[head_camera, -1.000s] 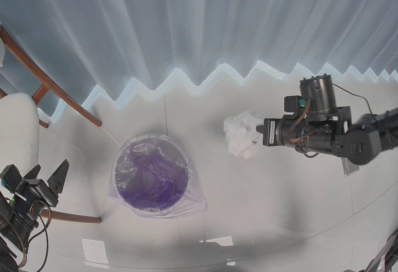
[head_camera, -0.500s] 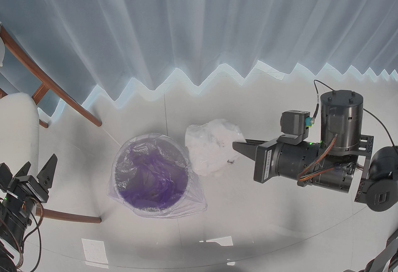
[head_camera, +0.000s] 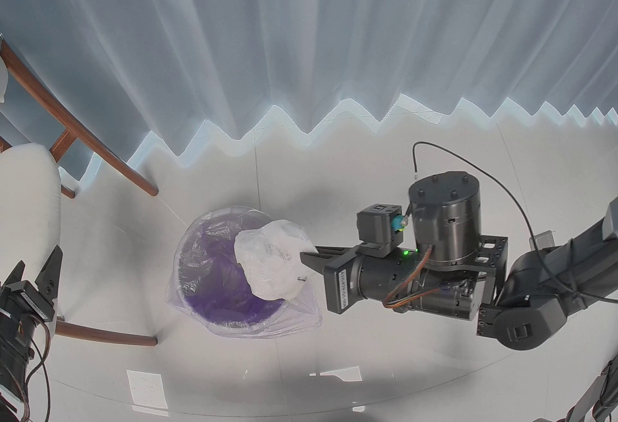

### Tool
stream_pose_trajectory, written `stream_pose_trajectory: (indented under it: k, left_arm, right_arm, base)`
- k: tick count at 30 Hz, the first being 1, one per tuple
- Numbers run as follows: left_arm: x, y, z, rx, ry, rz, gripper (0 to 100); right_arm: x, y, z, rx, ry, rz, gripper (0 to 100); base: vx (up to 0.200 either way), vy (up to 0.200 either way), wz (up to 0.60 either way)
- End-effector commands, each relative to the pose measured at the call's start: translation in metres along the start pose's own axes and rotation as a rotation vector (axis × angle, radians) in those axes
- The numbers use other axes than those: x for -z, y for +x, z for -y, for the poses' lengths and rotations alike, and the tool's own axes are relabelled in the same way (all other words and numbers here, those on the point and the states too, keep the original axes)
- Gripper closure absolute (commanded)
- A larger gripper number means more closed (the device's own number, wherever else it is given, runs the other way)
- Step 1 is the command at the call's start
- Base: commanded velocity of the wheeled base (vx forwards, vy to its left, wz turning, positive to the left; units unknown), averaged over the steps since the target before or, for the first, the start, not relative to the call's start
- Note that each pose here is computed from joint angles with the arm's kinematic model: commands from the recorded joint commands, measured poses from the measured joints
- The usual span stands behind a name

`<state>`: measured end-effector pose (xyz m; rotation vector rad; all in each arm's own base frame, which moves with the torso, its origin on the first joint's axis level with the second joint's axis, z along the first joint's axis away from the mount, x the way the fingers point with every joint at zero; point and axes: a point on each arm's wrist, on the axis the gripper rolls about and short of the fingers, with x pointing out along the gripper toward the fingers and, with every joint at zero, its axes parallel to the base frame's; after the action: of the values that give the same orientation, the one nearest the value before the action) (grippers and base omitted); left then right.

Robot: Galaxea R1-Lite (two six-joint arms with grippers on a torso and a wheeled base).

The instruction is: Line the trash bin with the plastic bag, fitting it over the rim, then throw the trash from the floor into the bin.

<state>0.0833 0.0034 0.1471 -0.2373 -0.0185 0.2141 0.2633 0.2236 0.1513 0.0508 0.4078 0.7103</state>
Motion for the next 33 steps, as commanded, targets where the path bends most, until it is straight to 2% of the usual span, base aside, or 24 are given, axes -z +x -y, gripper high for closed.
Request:
stream_pose_trajectory:
  k: [1,8,12,14,25,29,31,33]
  left_arm:
    - [0.001,-0.033,-0.009,0.023,0.031,0.080,0]
    - [0.026,-0.070,-0.021,0.111,0.159,0.017,0]
    - [0.056,-0.099,-0.033,0.223,0.295,0.015,0]
    - [0.068,-0.104,-0.036,0.249,0.338,-0.035,0]
    - [0.066,-0.105,-0.035,0.272,0.338,-0.038,0]
    - [0.067,-0.105,-0.035,0.258,0.337,-0.039,0]
    - [0.066,-0.104,-0.036,0.211,0.336,-0.031,0]
    - [0.066,-0.104,-0.036,0.200,0.324,-0.030,0]
  right_arm:
    - [0.009,0.039,0.002,0.001,-0.005,-0.031,100]
    - [0.021,0.059,0.006,0.013,-0.007,-0.063,100]
    - [0.021,0.077,0.009,0.016,-0.012,-0.055,100]
    - [0.023,0.083,0.010,0.017,-0.018,-0.056,100]
    - [0.036,0.116,0.010,0.010,-0.038,-0.068,100]
    - [0.046,0.130,0.010,0.012,-0.037,-0.081,100]
    - [0.048,0.137,0.011,0.021,-0.038,-0.078,100]
    - [0.050,0.141,0.013,0.029,-0.035,-0.078,100]
  base:
    - [0.000,0.000,0.00]
    - [0.000,0.000,0.00]
    - [0.000,0.000,0.00]
    - [0.000,0.000,0.00]
    - [0.000,0.000,0.00]
    - [0.000,0.000,0.00]
    - [0.000,0.000,0.00]
    - [0.000,0.000,0.00]
